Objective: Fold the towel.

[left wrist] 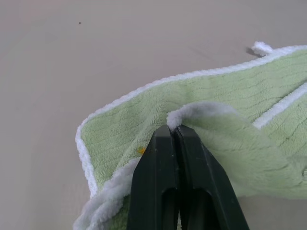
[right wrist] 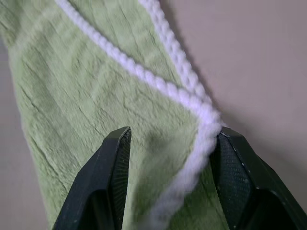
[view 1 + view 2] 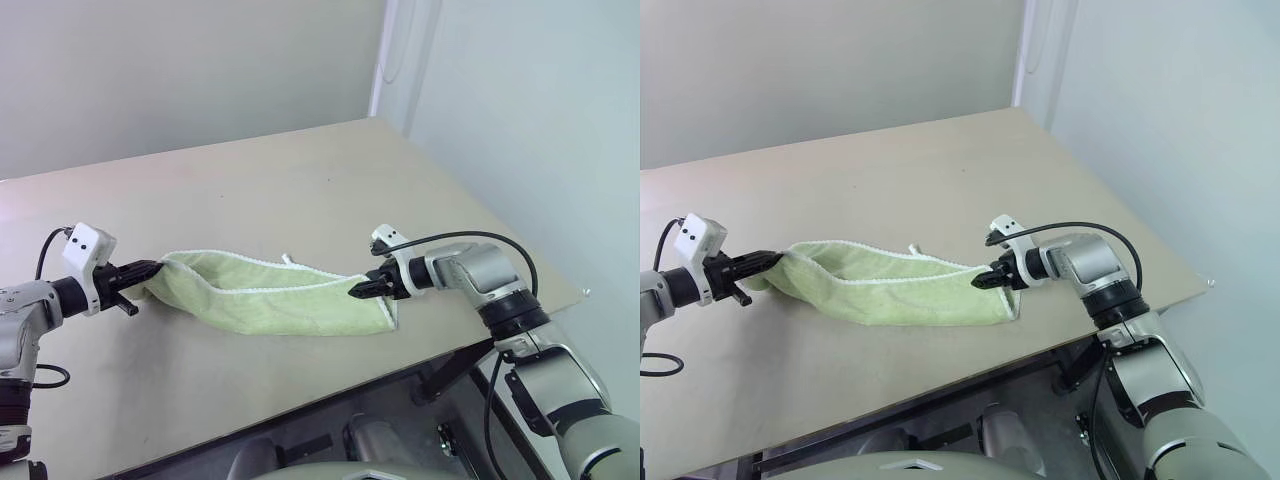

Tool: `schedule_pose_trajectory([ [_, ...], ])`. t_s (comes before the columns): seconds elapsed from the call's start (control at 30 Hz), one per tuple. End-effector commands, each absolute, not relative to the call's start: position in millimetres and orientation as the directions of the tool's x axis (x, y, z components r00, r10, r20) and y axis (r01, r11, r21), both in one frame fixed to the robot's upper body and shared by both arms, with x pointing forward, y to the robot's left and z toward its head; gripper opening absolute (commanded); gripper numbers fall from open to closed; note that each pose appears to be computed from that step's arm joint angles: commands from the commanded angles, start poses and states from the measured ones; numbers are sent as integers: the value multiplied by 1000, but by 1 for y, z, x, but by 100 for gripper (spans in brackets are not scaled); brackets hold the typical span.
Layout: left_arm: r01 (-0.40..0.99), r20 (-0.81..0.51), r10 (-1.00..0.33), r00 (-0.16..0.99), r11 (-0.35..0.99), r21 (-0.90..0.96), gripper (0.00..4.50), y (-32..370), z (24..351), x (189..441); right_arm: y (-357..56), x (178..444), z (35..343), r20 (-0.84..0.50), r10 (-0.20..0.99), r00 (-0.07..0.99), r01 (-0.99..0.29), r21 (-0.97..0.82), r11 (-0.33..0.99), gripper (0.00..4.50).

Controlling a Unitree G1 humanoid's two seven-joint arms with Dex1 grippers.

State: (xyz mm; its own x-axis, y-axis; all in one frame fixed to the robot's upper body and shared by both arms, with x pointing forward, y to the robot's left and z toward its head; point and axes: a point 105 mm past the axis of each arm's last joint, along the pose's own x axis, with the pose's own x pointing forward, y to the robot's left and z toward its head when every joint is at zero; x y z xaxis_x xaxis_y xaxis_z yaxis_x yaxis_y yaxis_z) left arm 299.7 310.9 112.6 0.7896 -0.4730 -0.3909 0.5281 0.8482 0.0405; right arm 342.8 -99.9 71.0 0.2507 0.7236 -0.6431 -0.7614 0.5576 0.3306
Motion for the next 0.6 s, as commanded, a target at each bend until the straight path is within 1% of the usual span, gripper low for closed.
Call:
schedule_pose_trajectory([
  [0.03, 536, -370, -473, 800, 840, 85, 0, 308, 123, 303, -92, 349, 87, -613, 748, 255, -795, 307, 523, 252],
  [0.13, 534, -372, -470, 800, 841, 86, 0, 308, 122, 302, -91, 351, 88, -612, 748, 258, -798, 302, 522, 252],
  [0.17, 532, -374, -467, 801, 843, 87, 0, 309, 122, 302, -92, 351, 87, -615, 745, 261, -797, 298, 525, 215],
  [0.23, 528, -382, -459, 802, 844, 95, 0, 311, 120, 301, -93, 351, 85, -624, 736, 263, -804, 280, 525, 164],
  [0.33, 523, -380, -455, 806, 847, 94, 0, 311, 121, 301, -96, 350, 83, -635, 725, 268, -806, 264, 529, 49],
  [0.37, 521, -377, -455, 807, 848, 92, 0, 312, 122, 302, -97, 351, 85, -628, 726, 280, -807, 255, 533, 21],
  [0.4, 519, -376, -453, 808, 850, 90, 0, 313, 123, 302, -98, 352, 88, -618, 730, 291, -808, 250, 533, 5],
  [0.53, 499, -372, -445, 814, 864, 58, 0, 318, 126, 303, -100, 353, 105, -568, 761, 313, -827, 232, 512, 5],
  [0.6, 483, -364, -442, 820, 875, 25, 0, 320, 130, 304, -104, 356, 119, -533, 769, 352, -834, 195, 517, 5],
])
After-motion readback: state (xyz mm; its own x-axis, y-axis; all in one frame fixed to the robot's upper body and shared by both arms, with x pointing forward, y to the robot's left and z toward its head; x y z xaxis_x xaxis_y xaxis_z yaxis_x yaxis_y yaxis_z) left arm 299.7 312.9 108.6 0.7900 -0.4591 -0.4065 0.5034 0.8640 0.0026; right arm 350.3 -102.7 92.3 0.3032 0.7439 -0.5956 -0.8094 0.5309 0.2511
